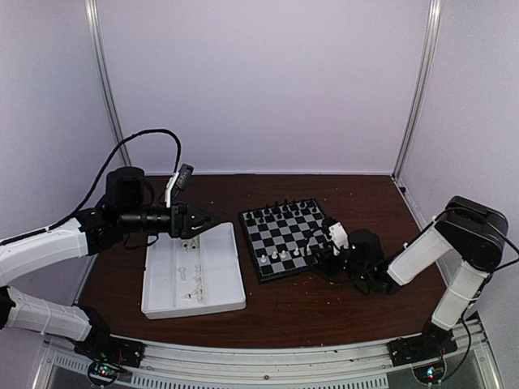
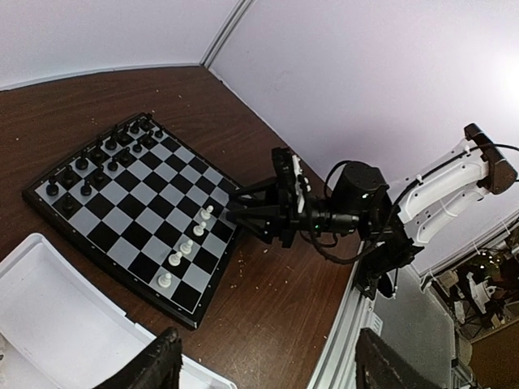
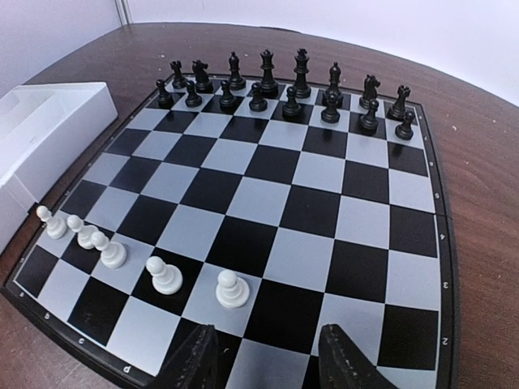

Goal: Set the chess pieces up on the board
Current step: Place the chess piece on the chessboard, then pick up the chess piece from the storage box.

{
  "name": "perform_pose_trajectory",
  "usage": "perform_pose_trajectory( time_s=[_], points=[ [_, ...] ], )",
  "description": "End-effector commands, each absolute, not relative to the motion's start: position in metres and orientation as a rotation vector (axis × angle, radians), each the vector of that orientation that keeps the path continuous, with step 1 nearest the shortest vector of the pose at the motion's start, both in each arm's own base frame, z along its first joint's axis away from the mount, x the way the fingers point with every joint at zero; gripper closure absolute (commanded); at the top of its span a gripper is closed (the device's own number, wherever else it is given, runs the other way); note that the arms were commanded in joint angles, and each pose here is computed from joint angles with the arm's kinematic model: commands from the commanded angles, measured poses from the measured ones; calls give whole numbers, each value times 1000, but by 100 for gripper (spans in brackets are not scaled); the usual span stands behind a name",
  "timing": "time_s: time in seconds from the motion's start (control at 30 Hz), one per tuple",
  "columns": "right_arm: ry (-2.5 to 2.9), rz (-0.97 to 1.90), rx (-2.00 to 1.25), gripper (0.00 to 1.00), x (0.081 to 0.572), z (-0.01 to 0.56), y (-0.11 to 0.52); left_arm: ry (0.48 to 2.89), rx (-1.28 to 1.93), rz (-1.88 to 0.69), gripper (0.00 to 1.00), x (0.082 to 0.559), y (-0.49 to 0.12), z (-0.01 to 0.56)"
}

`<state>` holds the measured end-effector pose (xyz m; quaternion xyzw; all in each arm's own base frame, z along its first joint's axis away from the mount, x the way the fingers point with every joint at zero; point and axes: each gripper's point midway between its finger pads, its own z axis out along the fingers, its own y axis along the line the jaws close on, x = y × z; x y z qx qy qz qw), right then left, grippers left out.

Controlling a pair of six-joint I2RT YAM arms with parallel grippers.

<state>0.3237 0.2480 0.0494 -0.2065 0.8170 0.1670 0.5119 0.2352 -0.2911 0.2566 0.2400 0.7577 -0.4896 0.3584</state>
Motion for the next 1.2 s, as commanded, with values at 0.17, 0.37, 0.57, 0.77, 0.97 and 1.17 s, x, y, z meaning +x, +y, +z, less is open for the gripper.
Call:
perform_pose_trajectory(
  time_s=[0.17,0.37,0.57,0.77,0.97,1.17],
  points=[
    [1986,371,-533,52,311,102,240,2115,555,-1044,27,247,-269,234],
    [2005,365,-574,52,312,148,244,2457,424,-623,32,257,-220,172],
    [2016,430,-585,51,307,177,252,2664,156,-409,48,275,-191,126],
    [2028,491,-572,50,305,186,259,2761,56,-302,60,281,-183,104],
    [2021,518,-573,50,305,181,263,2863,-188,-283,62,261,-173,81],
    [2019,539,-584,50,308,176,270,2893,-242,-378,64,251,-190,65]
  ],
)
